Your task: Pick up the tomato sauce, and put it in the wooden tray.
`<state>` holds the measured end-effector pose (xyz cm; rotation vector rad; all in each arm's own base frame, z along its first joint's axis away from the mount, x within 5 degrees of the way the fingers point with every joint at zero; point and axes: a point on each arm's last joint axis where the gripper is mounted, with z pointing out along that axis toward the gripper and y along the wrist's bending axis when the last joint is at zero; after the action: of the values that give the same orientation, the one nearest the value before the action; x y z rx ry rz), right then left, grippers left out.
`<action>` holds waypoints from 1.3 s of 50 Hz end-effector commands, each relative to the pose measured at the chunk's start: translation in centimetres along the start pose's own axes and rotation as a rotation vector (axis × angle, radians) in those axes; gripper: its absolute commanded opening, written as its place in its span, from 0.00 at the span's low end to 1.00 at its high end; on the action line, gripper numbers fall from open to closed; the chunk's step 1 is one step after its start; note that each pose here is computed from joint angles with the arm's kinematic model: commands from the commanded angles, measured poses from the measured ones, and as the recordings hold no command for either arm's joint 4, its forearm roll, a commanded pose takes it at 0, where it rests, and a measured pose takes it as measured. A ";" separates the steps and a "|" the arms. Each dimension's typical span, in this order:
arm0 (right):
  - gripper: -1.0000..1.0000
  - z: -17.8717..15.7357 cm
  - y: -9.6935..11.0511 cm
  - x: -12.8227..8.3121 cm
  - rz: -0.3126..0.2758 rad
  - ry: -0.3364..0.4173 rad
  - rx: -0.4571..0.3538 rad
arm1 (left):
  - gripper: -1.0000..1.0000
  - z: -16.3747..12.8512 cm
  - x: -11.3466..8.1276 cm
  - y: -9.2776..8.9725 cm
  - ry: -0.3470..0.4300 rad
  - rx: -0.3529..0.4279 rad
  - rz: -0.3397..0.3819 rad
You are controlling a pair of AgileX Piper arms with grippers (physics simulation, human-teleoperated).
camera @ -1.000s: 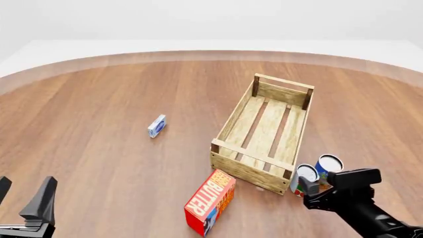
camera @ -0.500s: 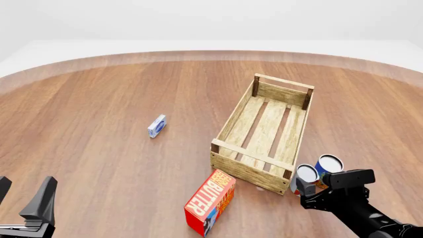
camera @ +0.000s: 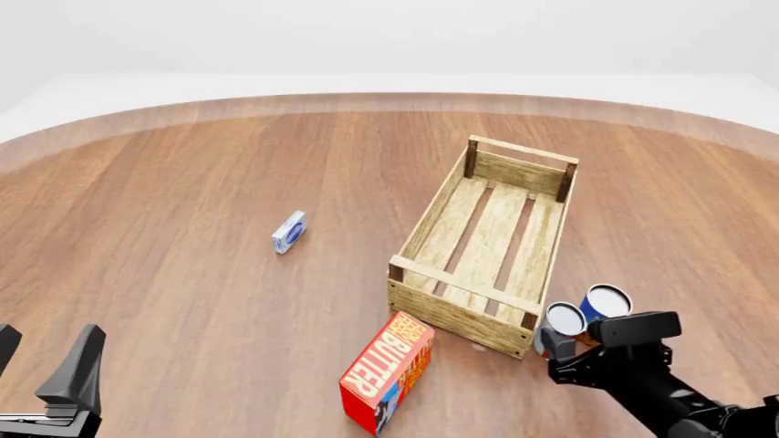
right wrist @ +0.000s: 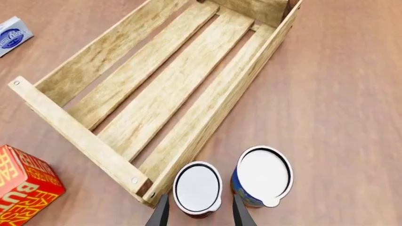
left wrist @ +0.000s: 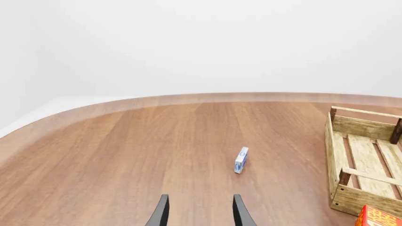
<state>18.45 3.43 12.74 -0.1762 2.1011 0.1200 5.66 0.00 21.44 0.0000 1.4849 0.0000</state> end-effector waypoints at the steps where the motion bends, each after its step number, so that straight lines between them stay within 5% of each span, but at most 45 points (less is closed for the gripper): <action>1: 1.00 0.5 0.1 0.4 0.003 0.011 -0.004 | 1.00 0.0 0.0 0.0 0.000 0.000 0.000; 17: 1.00 0.9 0.1 0.4 0.002 0.016 -0.004 | 1.00 0.0 0.0 0.0 0.000 0.000 0.000; 18: 0.00 0.9 0.1 0.4 0.001 0.016 -0.004 | 1.00 0.0 0.0 0.0 0.000 0.000 0.000; 38: 0.00 0.9 0.2 0.4 -0.005 0.023 -0.010 | 1.00 0.0 0.0 0.0 0.000 0.000 0.000; 65: 0.00 -2.0 -0.3 -2.4 -0.038 -0.024 0.015 | 1.00 0.0 0.0 0.0 0.000 0.000 0.000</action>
<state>18.35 3.25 14.57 -0.2151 2.0902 0.0874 5.66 0.00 21.44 0.0000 1.4849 0.0000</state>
